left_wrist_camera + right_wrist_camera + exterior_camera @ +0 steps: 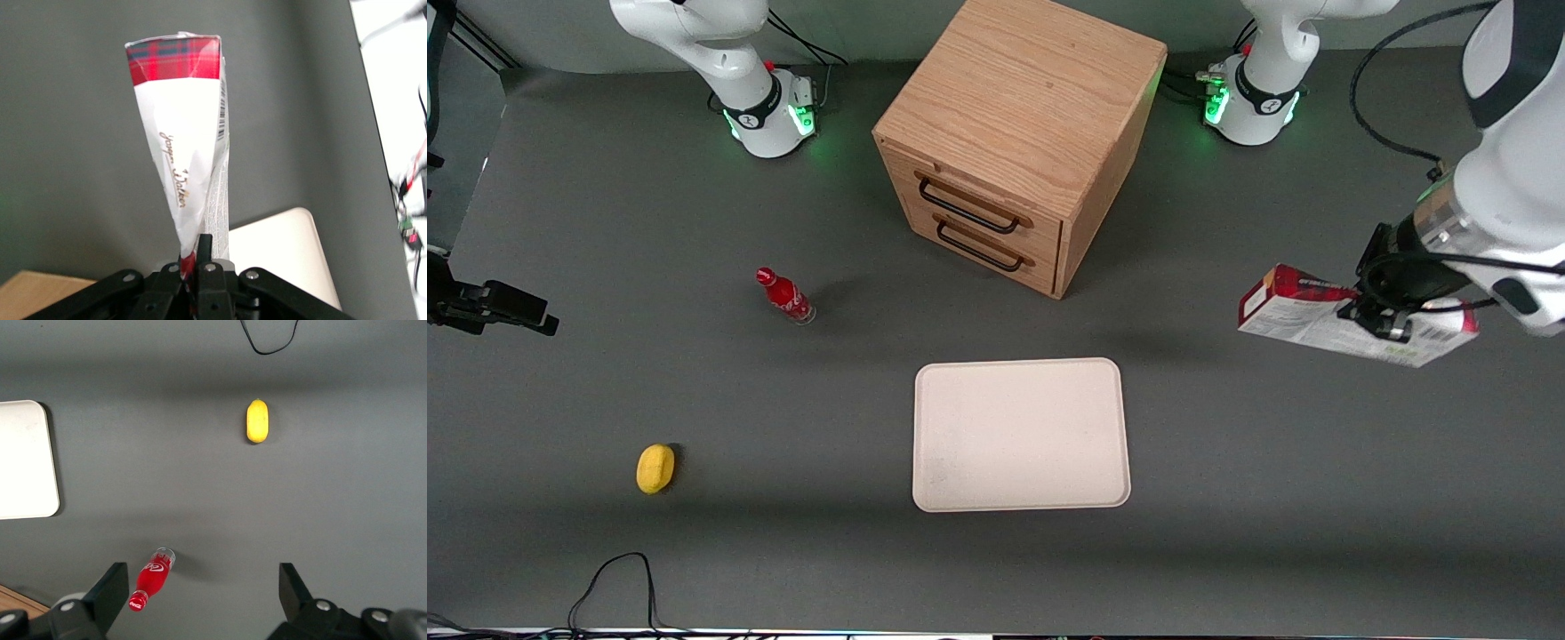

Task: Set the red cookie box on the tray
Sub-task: 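Lift the cookie box upright with the left gripper, then carry the cookie box over the white tray with the left gripper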

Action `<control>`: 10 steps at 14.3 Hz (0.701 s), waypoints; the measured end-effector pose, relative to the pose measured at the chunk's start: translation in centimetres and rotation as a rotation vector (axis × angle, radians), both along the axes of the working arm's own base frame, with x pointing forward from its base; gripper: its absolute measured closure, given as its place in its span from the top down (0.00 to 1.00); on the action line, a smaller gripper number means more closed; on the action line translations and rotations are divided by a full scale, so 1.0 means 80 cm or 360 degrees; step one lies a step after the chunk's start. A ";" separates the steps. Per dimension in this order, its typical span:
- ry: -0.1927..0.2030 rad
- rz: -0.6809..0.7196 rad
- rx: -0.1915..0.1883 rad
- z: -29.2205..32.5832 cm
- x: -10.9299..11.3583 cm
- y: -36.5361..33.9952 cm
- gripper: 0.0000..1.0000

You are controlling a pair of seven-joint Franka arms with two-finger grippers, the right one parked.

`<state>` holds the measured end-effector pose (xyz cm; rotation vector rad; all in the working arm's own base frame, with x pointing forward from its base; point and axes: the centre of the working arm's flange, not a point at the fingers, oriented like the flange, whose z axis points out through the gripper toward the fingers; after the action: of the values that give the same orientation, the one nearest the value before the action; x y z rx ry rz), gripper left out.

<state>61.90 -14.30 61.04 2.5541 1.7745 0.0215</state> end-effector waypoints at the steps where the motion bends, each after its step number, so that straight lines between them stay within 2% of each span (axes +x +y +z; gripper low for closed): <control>1: -0.0006 -0.0126 -0.0013 -0.005 0.006 -0.018 0.03; 7: -0.0043 -0.1033 -0.0071 -0.028 0.013 -0.133 0.03; 10: -0.0069 -0.1461 -0.0071 -0.033 0.009 -0.171 0.03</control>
<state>62.61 -28.01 58.36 3.0145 0.4492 0.0127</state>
